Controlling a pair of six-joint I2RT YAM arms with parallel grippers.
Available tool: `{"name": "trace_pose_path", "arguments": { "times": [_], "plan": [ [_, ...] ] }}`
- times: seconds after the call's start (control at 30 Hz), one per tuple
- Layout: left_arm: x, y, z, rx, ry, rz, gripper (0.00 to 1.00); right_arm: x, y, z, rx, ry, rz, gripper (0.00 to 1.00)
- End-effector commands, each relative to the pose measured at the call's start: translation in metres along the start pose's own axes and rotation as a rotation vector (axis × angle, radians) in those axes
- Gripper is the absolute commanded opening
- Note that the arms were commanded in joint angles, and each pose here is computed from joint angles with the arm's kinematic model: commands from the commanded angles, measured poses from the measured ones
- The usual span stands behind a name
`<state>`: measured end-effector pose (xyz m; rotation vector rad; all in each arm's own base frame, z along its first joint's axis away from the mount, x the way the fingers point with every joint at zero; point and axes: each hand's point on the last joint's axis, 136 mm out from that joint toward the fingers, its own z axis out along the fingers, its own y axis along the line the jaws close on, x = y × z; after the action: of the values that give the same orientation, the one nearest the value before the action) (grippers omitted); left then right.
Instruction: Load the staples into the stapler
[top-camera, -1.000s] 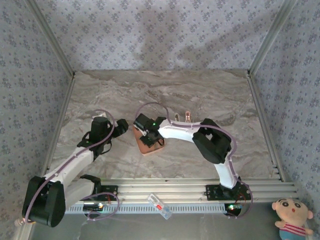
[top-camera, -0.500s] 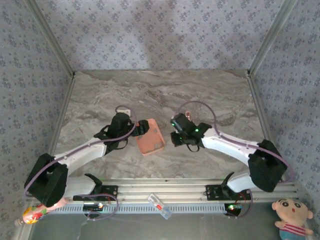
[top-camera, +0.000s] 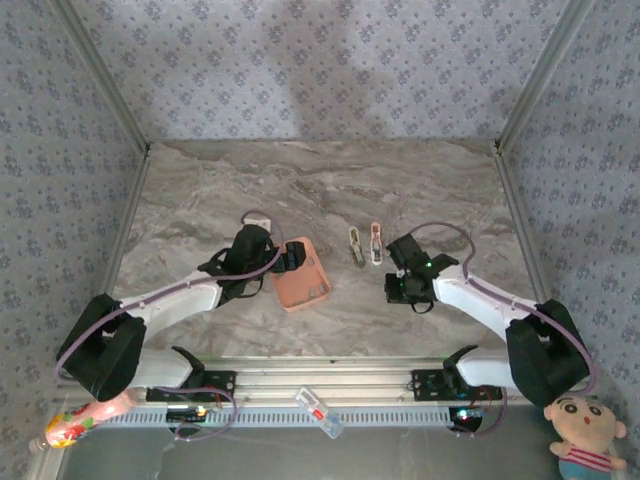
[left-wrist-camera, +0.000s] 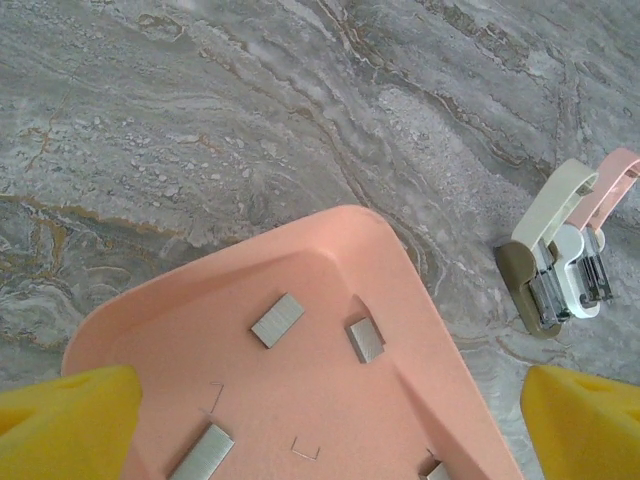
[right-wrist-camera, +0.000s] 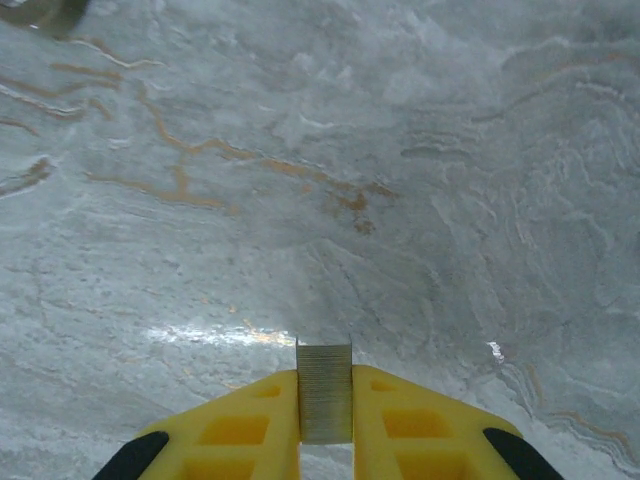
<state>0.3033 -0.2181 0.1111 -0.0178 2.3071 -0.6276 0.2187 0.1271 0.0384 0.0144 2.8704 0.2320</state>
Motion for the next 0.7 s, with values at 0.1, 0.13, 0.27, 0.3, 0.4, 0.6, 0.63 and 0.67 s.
{"name": "trace_pose_path", "arguments": {
  "times": [0.1,0.13,0.27,0.3,0.4,0.6,0.63,0.67],
  "plan": [
    [-0.013,-0.007,0.001,0.007,-0.037,0.008,0.97,0.018,-0.006,0.012,0.021,0.107,0.024,0.17],
    [-0.013,-0.008,0.0,0.008,-0.037,0.009,0.97,0.019,-0.007,0.013,0.025,0.114,0.025,0.17],
    [-0.013,-0.008,0.0,0.009,-0.039,0.007,0.97,0.024,-0.009,0.019,0.038,0.146,0.019,0.18],
    [-0.012,-0.007,0.0,0.007,-0.038,0.006,0.97,0.025,-0.009,0.02,0.04,0.15,0.017,0.18],
    [-0.012,-0.008,0.0,0.009,-0.038,0.008,0.97,0.032,-0.012,0.019,0.056,0.184,0.017,0.23],
    [-0.013,-0.009,-0.001,0.011,-0.04,0.01,0.97,0.023,-0.01,-0.001,0.07,0.188,0.001,0.32],
    [-0.013,-0.008,-0.001,0.01,-0.04,0.009,0.97,0.019,-0.009,-0.006,0.072,0.181,-0.004,0.33],
    [-0.013,-0.009,-0.001,0.011,-0.039,0.01,0.98,0.016,-0.009,-0.01,0.072,0.185,-0.001,0.34]
  ]
}}
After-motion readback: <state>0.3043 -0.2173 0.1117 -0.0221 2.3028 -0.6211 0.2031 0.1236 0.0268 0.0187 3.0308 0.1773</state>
